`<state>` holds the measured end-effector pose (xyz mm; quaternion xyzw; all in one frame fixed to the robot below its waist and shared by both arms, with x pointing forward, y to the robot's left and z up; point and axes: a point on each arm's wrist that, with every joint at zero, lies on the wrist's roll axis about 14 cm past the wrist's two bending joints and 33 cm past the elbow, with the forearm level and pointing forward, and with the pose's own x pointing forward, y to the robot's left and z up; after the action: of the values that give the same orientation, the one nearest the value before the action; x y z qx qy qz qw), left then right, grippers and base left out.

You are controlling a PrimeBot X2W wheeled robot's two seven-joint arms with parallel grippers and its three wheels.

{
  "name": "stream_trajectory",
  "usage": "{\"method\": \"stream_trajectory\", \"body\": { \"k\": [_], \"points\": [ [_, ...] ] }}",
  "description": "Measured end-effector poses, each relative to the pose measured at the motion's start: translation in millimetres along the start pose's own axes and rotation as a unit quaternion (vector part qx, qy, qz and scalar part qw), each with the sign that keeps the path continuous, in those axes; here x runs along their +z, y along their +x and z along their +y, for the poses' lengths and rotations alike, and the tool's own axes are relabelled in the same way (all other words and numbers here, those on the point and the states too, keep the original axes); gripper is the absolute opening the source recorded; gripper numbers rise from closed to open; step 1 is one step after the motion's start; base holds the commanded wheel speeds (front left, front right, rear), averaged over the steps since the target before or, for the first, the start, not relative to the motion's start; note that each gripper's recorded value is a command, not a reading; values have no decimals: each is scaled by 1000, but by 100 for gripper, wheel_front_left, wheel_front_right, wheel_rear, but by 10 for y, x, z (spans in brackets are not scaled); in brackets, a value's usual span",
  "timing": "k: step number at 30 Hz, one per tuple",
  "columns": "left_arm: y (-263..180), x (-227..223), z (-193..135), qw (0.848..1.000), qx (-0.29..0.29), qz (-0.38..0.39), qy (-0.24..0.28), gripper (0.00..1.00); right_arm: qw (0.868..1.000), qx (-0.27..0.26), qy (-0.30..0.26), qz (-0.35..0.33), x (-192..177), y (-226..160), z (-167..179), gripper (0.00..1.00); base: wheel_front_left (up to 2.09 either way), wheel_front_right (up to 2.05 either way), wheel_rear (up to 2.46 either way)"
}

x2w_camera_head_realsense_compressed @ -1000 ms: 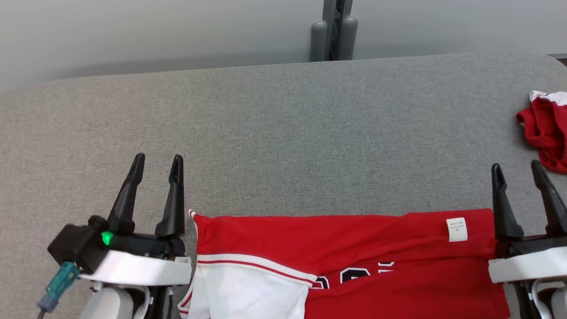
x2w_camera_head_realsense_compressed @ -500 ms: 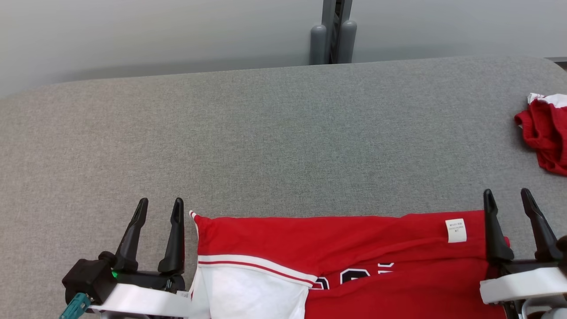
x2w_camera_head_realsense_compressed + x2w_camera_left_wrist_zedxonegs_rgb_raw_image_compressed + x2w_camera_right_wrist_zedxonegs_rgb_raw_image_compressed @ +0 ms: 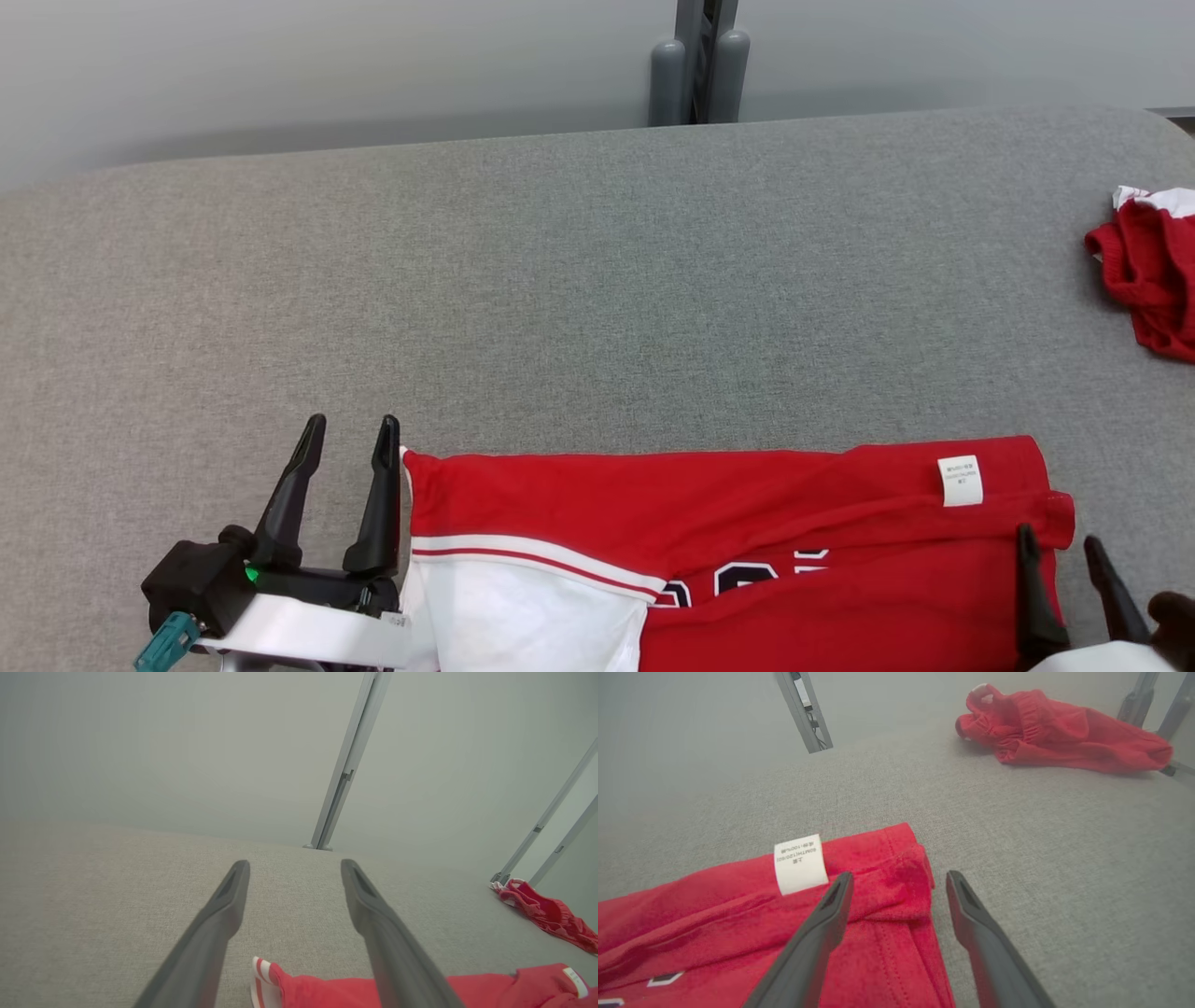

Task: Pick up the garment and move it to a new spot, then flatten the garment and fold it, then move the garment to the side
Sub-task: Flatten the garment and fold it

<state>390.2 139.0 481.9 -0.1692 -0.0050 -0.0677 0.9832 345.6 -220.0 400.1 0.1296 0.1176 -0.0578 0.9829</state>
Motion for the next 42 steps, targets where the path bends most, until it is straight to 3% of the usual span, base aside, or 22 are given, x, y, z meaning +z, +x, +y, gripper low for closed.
{"method": "stream_trajectory", "body": {
  "k": [4, 13, 18, 21, 22, 32, 42],
  "points": [
    [17, -35, -14, 1000, -4, 5, 2, 100, 999, -7, 20, 36, -227, -3, -2, 100, 0, 0, 0],
    [15, -107, -28, 1000, -8, 16, 8, 100, 996, -24, 68, 56, -343, 99, -66, 100, 0, 0, 0],
    [1, -111, -11, 1000, -6, 18, 13, 100, 995, -9, 73, 62, -368, 140, 30, 99, 0, 0, 0],
    [-7, -99, 3, 1000, -4, 16, 14, 100, 995, 2, 75, 64, -372, 142, 94, 11, 0, 0, 0],
    [-10, -96, 8, 1000, -4, 16, 14, 100, 995, 6, 74, 63, -367, 143, 112, 0, 0, 0, 0],
    [-11, -85, -20, 1000, -8, 14, 14, 100, 997, 3, 66, 41, -200, 175, 11, 0, 0, 0, 0],
    [-4, -139, 15, 1000, -3, 22, 9, 100, 1000, -9, 15, 13, 149, 401, -354, 0, 0, 0, 0]
  ]
}}
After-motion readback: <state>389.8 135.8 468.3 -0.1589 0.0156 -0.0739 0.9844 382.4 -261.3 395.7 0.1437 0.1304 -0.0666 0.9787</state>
